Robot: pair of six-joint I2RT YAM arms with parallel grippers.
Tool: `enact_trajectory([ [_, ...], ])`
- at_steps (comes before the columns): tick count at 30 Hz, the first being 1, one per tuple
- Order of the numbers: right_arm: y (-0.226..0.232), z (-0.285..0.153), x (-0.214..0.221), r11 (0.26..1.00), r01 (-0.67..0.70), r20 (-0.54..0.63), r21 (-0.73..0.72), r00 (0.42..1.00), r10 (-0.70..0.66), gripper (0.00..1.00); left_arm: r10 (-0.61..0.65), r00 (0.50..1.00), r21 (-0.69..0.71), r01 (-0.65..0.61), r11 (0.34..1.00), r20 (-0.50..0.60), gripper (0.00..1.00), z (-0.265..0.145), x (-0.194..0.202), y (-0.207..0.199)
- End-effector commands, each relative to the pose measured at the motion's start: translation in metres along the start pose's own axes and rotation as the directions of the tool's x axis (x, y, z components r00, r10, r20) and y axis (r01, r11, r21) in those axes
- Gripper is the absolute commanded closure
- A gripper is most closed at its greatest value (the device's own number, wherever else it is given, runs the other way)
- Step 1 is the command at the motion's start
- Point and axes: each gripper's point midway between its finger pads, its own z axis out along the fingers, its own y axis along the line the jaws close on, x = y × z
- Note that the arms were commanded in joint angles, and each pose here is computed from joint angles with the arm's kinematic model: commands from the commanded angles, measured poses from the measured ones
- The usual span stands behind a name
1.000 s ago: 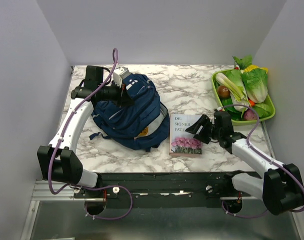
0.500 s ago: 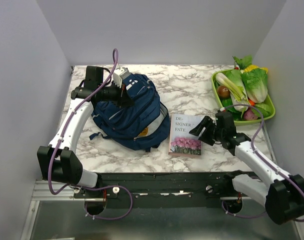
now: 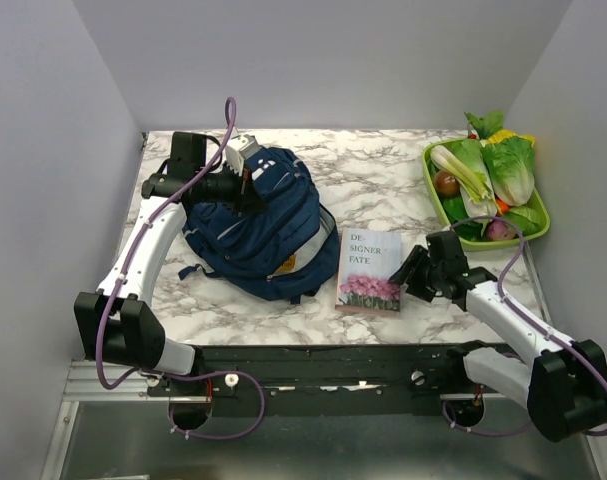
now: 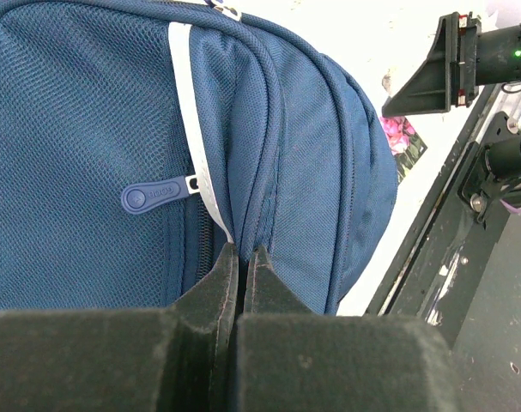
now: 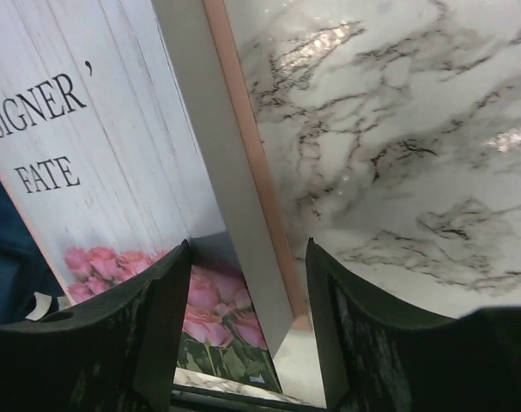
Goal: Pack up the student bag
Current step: Pick up the book from the center of the board, then place the book in the student bag.
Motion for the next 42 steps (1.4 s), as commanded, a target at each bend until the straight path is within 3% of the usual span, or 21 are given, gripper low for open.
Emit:
enact_trajectory([
  [1, 0.007, 0.010, 0.014, 0.997, -0.018, -0.042, -0.075, 0.999, 0.015, 0.41, 0.086, 0.990, 0.072, -0.094, 0.993, 0.109, 1.00, -0.014, -0.037, -0.024],
  [6, 0.019, 0.013, 0.022, 0.985, -0.055, -0.063, -0.161, 0.997, 0.045, 0.60, 0.073, 0.994, 0.055, -0.077, 0.996, 0.081, 1.00, -0.005, -0.028, -0.012],
  [10, 0.025, 0.010, 0.026, 0.976, -0.081, -0.086, -0.201, 0.994, 0.065, 0.82, 0.067, 0.994, 0.056, -0.072, 0.996, 0.086, 1.00, -0.005, -0.033, -0.011],
  [11, 0.028, 0.006, 0.025, 0.972, -0.084, -0.078, -0.219, 0.995, 0.068, 0.96, 0.080, 0.992, 0.053, -0.085, 0.995, 0.098, 1.00, -0.007, -0.037, -0.013],
  [12, 0.031, 0.004, 0.023, 0.969, -0.097, -0.076, -0.229, 0.994, 0.081, 0.99, 0.084, 0.991, 0.051, -0.090, 0.995, 0.106, 1.00, -0.009, -0.040, -0.014],
  [23, 0.122, -0.079, -0.015, 0.827, -0.128, -0.087, -0.548, 0.992, 0.096, 0.99, 0.111, 0.986, 0.047, -0.117, 0.992, 0.126, 1.00, -0.017, -0.038, -0.025],
  [42, 0.166, -0.157, -0.026, 0.671, -0.125, -0.109, -0.731, 0.992, 0.067, 0.99, 0.123, 0.985, 0.041, -0.129, 0.991, 0.125, 1.00, -0.017, -0.040, -0.023],
])
